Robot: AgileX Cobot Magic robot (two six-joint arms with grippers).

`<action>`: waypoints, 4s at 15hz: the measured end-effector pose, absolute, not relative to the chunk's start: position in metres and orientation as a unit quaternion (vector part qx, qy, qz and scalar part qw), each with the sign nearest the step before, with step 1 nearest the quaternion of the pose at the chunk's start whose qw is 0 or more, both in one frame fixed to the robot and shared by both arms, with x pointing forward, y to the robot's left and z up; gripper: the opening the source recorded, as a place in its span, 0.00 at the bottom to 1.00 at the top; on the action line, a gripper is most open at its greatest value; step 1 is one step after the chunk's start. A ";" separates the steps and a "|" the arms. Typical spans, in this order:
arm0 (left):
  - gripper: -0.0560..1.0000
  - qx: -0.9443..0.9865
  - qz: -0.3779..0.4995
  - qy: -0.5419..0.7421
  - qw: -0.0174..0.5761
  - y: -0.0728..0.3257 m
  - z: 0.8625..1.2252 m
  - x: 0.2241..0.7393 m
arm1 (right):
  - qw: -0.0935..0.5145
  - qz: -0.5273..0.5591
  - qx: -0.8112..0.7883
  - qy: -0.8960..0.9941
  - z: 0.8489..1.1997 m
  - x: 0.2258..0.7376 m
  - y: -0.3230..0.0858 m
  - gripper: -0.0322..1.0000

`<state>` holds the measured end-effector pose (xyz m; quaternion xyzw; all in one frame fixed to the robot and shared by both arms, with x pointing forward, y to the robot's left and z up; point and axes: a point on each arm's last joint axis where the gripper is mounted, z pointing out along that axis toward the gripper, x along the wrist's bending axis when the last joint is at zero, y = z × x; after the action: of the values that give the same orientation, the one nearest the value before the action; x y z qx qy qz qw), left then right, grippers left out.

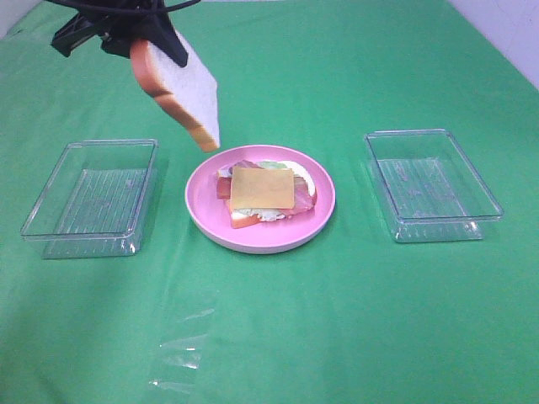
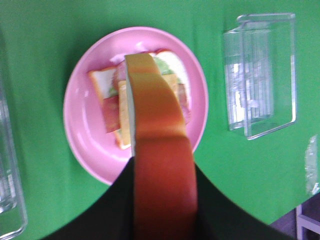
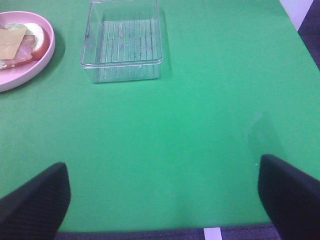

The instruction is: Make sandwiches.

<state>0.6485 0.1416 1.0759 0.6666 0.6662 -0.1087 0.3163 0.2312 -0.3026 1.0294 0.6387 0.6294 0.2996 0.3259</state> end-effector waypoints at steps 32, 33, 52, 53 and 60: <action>0.99 0.701 -0.200 0.639 0.244 0.108 0.962 0.702 | 0.326 0.300 0.639 0.629 1.029 0.231 -0.303 0.98; 0.99 0.711 -0.151 0.644 0.237 0.114 0.975 0.708 | 0.326 0.300 0.639 0.629 1.029 0.231 -0.303 0.98; 0.99 0.700 0.099 0.695 0.134 0.292 1.093 0.426 | 0.326 0.300 0.639 0.629 1.029 0.231 -0.303 0.98; 0.99 0.693 0.125 0.692 0.163 0.293 1.085 0.390 | 0.326 0.300 0.639 0.629 1.029 0.231 -0.303 0.98; 0.99 0.644 0.271 0.641 0.317 0.297 1.057 0.269 | 0.326 0.300 0.639 0.629 1.029 0.231 -0.303 0.98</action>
<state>0.2688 0.2970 1.0568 0.6439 0.6412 0.2715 0.3170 0.2312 -0.3025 1.0294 0.6386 0.6294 0.3000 0.3255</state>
